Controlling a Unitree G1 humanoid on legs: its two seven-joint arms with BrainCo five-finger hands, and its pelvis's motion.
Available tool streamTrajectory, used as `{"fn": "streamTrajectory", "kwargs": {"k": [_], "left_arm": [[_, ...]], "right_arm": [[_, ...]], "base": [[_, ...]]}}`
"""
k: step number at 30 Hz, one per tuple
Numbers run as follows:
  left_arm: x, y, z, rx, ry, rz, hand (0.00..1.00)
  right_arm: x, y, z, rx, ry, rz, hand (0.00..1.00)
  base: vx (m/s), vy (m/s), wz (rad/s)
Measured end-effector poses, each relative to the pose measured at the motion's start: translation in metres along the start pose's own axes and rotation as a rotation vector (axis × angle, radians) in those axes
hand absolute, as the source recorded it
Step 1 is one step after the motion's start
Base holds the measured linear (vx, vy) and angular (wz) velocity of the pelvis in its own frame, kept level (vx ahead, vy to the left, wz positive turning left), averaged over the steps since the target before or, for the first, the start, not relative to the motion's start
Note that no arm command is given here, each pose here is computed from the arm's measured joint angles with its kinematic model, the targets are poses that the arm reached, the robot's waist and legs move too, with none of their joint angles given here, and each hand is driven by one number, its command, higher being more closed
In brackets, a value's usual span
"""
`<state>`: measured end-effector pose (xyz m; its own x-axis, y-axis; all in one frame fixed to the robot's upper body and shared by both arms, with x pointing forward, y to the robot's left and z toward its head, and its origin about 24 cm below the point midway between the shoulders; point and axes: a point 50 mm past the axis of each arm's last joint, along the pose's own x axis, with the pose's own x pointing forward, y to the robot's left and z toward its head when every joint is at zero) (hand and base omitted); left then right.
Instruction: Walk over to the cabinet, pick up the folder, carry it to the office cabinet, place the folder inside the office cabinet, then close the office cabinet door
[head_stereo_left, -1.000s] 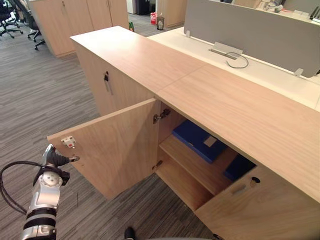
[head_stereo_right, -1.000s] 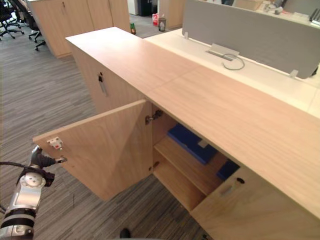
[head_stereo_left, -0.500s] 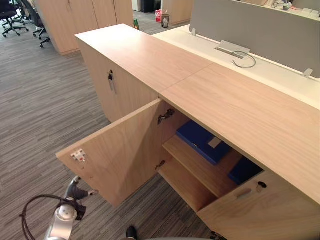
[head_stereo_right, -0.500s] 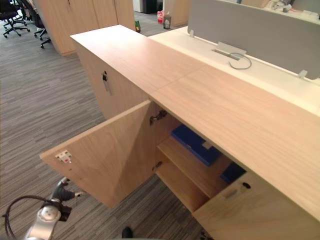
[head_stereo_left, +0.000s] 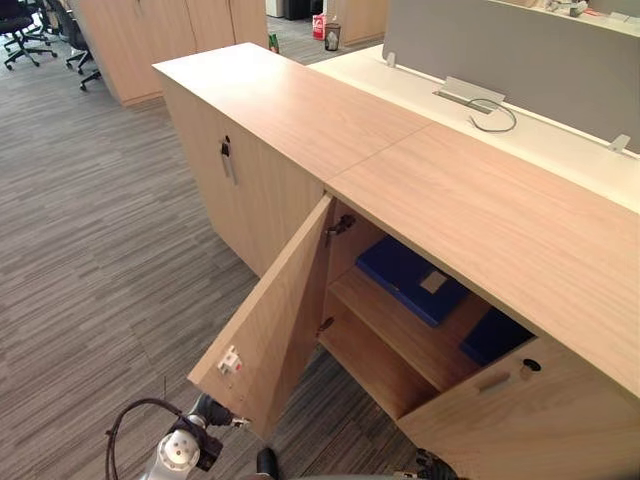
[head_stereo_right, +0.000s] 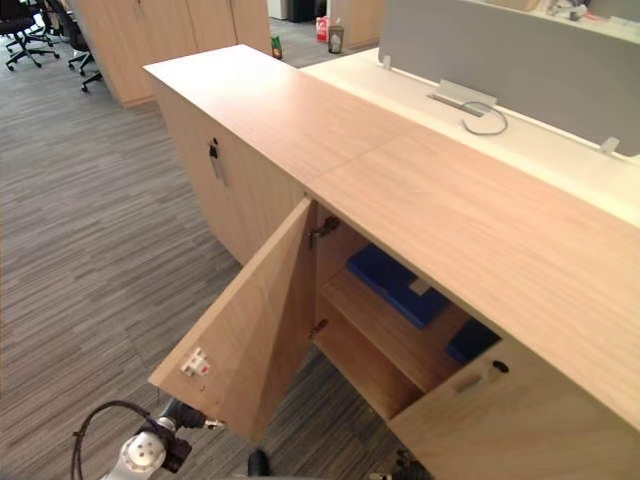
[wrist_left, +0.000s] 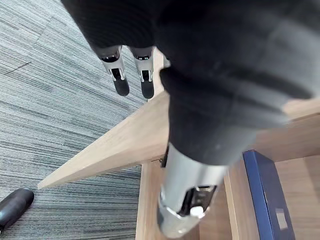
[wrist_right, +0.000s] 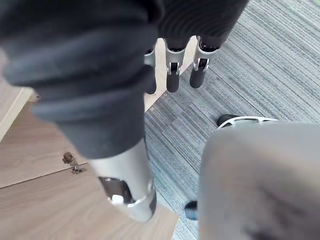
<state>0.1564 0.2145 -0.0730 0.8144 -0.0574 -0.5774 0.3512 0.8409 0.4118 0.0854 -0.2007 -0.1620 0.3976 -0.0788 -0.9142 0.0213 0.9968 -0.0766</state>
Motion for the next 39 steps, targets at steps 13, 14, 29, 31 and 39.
{"fn": "streamTrajectory", "kwargs": {"k": [13,14,29,31,39], "left_arm": [[0.009,-0.053,0.039,-0.009,-0.163,-0.344,0.00],[0.010,-0.058,0.048,-0.021,-0.203,-0.393,0.00],[0.012,-0.075,0.073,-0.089,-0.304,-0.545,0.00],[0.012,-0.074,0.075,-0.081,-0.308,-0.541,0.00],[0.025,-0.039,0.071,-0.112,-0.275,-0.286,0.00]], "right_arm": [[0.001,0.004,0.001,0.014,-0.009,0.000,0.00],[0.000,0.004,-0.003,0.017,0.004,0.000,0.00],[0.000,0.000,-0.007,0.051,0.014,-0.012,0.00],[0.000,-0.001,-0.006,0.053,0.012,-0.015,0.00],[-0.001,-0.008,-0.012,0.092,0.031,-0.041,0.00]], "base": [[-0.08,0.044,-0.40],[-0.02,0.021,-0.37],[0.02,-0.035,-0.41],[0.02,-0.071,-0.19],[0.00,-0.046,-0.04]]}}
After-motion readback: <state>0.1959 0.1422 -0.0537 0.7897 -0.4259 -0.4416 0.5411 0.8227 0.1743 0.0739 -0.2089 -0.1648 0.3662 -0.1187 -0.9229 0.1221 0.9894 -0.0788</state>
